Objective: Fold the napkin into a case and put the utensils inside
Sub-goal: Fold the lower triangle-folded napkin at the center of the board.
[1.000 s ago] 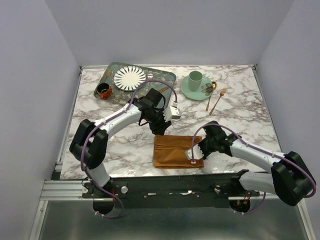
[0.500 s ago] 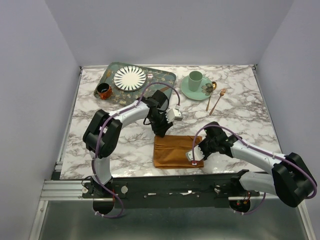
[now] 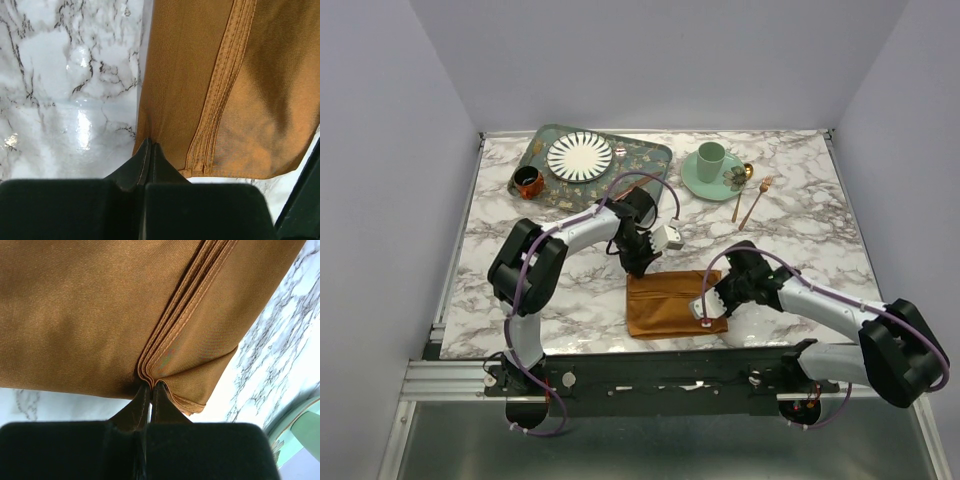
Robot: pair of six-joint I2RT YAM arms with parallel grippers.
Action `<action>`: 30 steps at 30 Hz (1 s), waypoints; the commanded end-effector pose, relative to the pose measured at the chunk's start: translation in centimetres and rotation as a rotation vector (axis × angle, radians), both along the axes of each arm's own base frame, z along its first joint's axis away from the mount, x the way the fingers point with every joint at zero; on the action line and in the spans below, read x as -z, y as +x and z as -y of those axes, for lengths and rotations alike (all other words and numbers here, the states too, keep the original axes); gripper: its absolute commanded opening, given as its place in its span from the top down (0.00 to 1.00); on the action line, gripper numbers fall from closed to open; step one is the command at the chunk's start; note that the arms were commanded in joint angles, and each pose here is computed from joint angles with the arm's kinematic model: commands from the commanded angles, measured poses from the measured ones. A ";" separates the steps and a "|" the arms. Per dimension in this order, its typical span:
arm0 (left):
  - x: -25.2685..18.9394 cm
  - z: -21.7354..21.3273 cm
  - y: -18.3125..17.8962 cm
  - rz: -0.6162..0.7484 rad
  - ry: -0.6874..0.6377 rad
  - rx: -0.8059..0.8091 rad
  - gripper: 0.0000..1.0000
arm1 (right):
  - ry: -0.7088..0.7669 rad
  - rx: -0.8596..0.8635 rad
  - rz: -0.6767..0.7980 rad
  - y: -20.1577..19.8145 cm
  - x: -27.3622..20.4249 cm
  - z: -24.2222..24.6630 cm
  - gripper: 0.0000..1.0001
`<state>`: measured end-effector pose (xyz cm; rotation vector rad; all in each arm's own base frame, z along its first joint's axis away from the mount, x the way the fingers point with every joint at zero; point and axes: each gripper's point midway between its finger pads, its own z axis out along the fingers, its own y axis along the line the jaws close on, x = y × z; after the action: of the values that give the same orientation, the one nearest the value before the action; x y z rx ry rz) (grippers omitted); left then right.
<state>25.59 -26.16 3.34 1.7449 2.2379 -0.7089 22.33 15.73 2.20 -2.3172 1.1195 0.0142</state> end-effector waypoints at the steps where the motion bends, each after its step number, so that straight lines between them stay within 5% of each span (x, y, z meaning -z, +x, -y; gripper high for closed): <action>1: 1.5 -3.1 2.4 0.043 0.097 -0.041 1.00 | -0.031 0.035 -0.059 -0.2 0.7 -0.1 0.99; 11: 0.1 -5.6 7.4 0.133 0.118 -0.055 1.00 | -0.008 0.094 -0.081 3.1 -1.0 -2.9 0.99; 12: -0.1 -5.6 7.0 0.120 0.110 -0.046 0.96 | -0.019 0.092 -0.072 3.2 -1.0 -2.8 0.99; 14: -1.1 -5.4 6.6 0.122 0.074 -0.049 0.72 | -0.032 0.093 -0.068 3.0 -0.8 -2.4 0.99; 18: -4.1 -4.8 6.6 0.185 -0.076 -0.094 0.53 | -0.030 0.063 -0.060 2.3 -0.7 -2.1 0.99; 30: -4.3 -4.4 4.7 0.267 -0.158 0.004 0.50 | -0.034 0.007 -0.043 2.4 -0.5 -2.5 0.99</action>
<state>30.36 -20.57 8.22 1.6223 2.0213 -0.5564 25.32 18.73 3.26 -2.3032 1.1905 0.0451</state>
